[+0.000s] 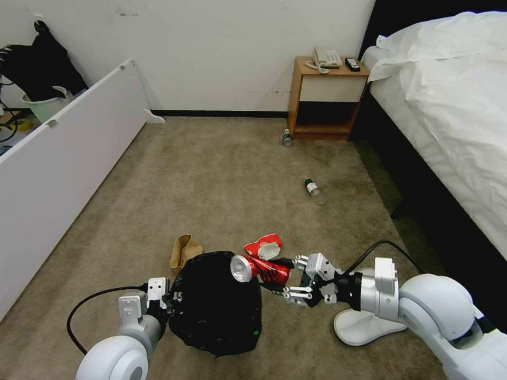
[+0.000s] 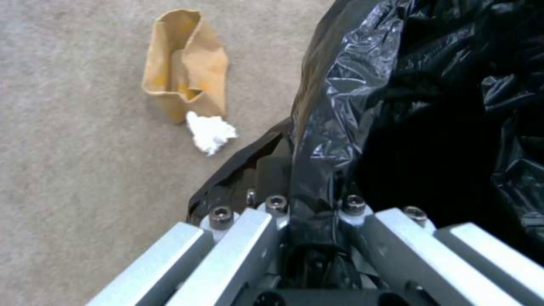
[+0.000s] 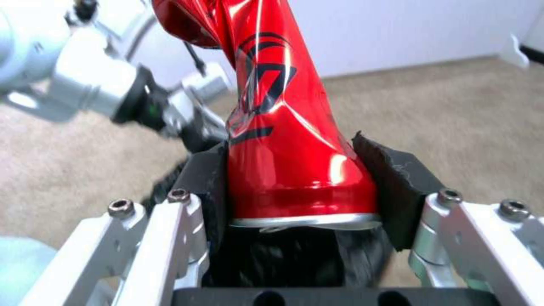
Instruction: Pick up the trash bin, then pick up the garbage from the floor and place it into the trash bin.
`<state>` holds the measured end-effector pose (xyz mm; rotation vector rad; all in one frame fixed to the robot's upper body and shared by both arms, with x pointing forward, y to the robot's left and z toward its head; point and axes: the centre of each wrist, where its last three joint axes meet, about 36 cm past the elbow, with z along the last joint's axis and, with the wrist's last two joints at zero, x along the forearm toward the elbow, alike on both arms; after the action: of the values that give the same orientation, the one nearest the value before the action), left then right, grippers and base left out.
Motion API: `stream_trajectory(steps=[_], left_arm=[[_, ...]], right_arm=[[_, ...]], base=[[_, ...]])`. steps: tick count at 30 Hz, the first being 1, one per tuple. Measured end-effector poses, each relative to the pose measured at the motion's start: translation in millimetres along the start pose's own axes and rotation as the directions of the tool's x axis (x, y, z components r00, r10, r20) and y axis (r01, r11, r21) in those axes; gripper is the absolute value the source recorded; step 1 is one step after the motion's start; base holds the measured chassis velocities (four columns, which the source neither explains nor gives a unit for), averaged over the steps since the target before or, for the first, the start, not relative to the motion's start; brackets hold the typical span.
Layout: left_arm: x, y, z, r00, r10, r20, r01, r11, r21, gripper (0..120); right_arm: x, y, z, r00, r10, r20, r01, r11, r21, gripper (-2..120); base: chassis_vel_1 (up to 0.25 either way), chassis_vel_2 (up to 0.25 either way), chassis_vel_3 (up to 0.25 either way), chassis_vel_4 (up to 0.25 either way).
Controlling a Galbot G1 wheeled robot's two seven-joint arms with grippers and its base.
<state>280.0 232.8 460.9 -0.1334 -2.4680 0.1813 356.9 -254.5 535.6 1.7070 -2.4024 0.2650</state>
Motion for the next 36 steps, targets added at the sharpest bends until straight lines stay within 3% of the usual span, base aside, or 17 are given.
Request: stream_trajectory(steps=[12, 27, 30, 32, 36], left_arm=[[7.8, -15.2, 1.4, 0.998, 0.063, 0.002, -0.063, 0.998, 0.02, 1], [18.3, -14.5, -4.1, 0.997, 0.07, 0.022, -0.07, 0.997, 0.014, 1], [20.6, -14.9, -4.6, 0.997, 0.074, 0.024, -0.074, 0.997, 0.014, 1], [24.2, -15.5, -4.3, 0.997, 0.079, 0.023, -0.079, 0.997, 0.01, 1], [27.3, -15.9, -4.0, 0.996, 0.082, 0.02, -0.082, 0.997, 0.005, 1]], right_arm=[[-19, 7, 6, 0.998, -0.057, 0.023, 0.058, 0.998, -0.014, 51], [-18, 6, 26, 0.998, -0.042, -0.043, 0.041, 0.999, -0.026, 51], [-17, 6, 28, 0.998, -0.039, -0.052, 0.037, 0.999, -0.028, 59], [-15, 5, 29, 0.998, -0.032, -0.06, 0.031, 0.999, -0.027, 73], [-14, 4, 30, 0.998, -0.028, -0.063, 0.026, 0.999, -0.025, 83]], base=[[0.0, 0.0, 0.0, 0.0], [0.0, 0.0, 0.0, 0.0], [0.0, 0.0, 0.0, 0.0], [0.0, 0.0, 0.0, 0.0], [0.0, 0.0, 0.0, 0.0]])
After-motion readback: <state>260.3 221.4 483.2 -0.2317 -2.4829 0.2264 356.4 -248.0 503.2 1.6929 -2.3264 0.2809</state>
